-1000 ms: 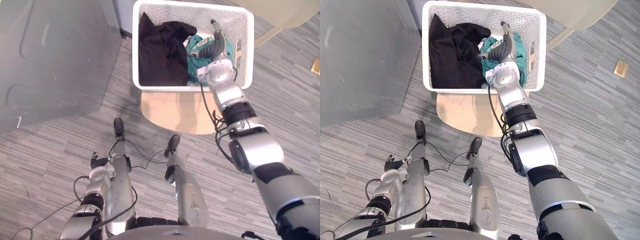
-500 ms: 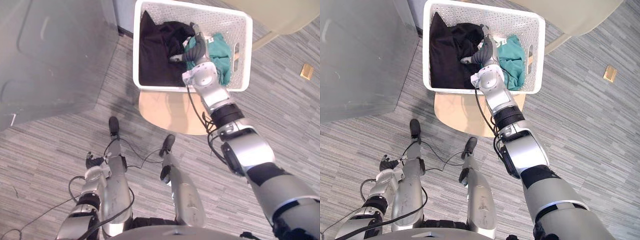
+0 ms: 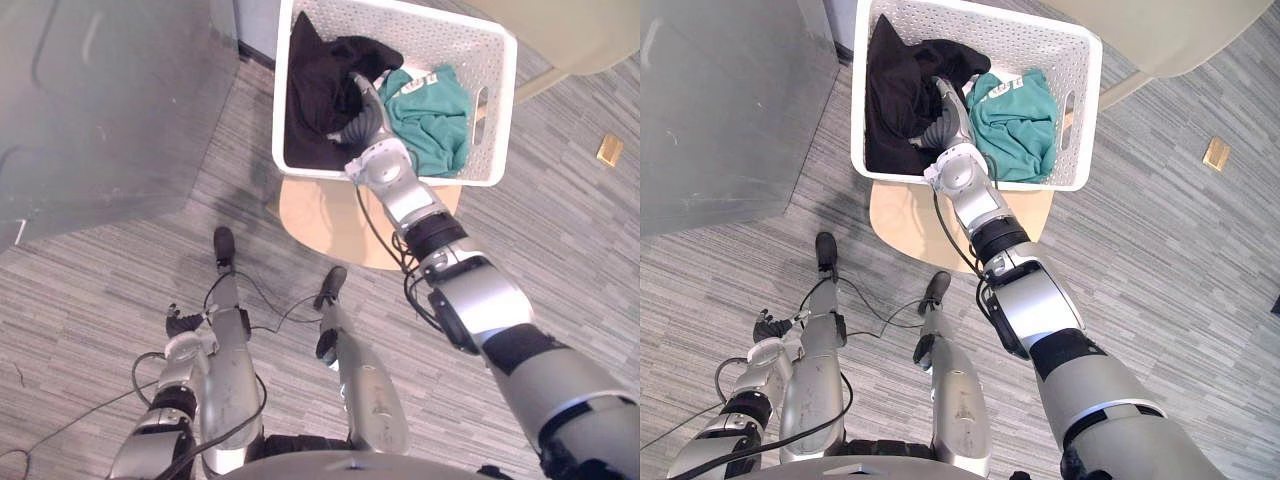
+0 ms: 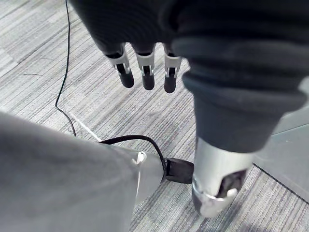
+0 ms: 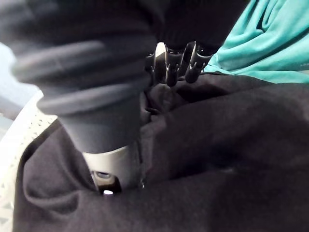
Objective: Pick up the laundry basket with both hands and put the clothes into the washing machine.
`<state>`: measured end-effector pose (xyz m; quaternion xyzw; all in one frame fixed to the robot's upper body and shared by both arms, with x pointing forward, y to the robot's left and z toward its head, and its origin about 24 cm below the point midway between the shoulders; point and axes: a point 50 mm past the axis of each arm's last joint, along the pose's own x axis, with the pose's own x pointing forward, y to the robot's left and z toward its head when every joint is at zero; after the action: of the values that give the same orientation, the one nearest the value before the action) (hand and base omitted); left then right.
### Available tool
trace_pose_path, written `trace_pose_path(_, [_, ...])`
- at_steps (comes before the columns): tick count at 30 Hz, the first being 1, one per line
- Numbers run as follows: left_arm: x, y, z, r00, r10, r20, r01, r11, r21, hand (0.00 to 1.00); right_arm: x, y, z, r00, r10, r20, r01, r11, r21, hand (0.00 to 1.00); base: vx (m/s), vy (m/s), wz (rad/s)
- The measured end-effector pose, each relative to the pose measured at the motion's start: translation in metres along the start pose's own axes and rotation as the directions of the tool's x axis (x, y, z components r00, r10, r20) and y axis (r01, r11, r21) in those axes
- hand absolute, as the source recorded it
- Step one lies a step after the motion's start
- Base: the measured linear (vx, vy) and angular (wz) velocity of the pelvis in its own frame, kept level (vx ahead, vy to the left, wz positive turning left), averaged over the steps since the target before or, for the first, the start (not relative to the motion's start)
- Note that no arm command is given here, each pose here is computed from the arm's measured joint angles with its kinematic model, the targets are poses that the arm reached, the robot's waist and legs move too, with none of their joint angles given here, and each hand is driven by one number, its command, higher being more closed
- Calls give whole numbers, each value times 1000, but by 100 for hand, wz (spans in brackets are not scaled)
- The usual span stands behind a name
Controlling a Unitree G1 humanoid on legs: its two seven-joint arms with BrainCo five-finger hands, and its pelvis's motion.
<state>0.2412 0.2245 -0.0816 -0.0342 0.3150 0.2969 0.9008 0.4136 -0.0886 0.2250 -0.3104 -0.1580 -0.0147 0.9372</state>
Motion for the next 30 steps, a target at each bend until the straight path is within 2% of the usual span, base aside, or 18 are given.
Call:
trace_pose_path(11, [0, 0, 5, 1000, -2, 23, 2, 1000, -6, 0, 6, -6, 4, 1000, -13, -8, 13, 1000, -15, 0, 28, 47, 3])
trace_pose_path(12, [0, 0, 5, 1000, -2, 24, 2, 1000, -5, 0, 6, -6, 3, 1000, -13, -13, 13, 1000, -16, 100, 10, 45, 0])
trace_pose_path(30, [0, -2, 8, 999, -15, 44, 14, 1000, 19, 0, 9, -9, 10, 1000, -23, 13, 24, 999, -48, 100, 28, 49, -1])
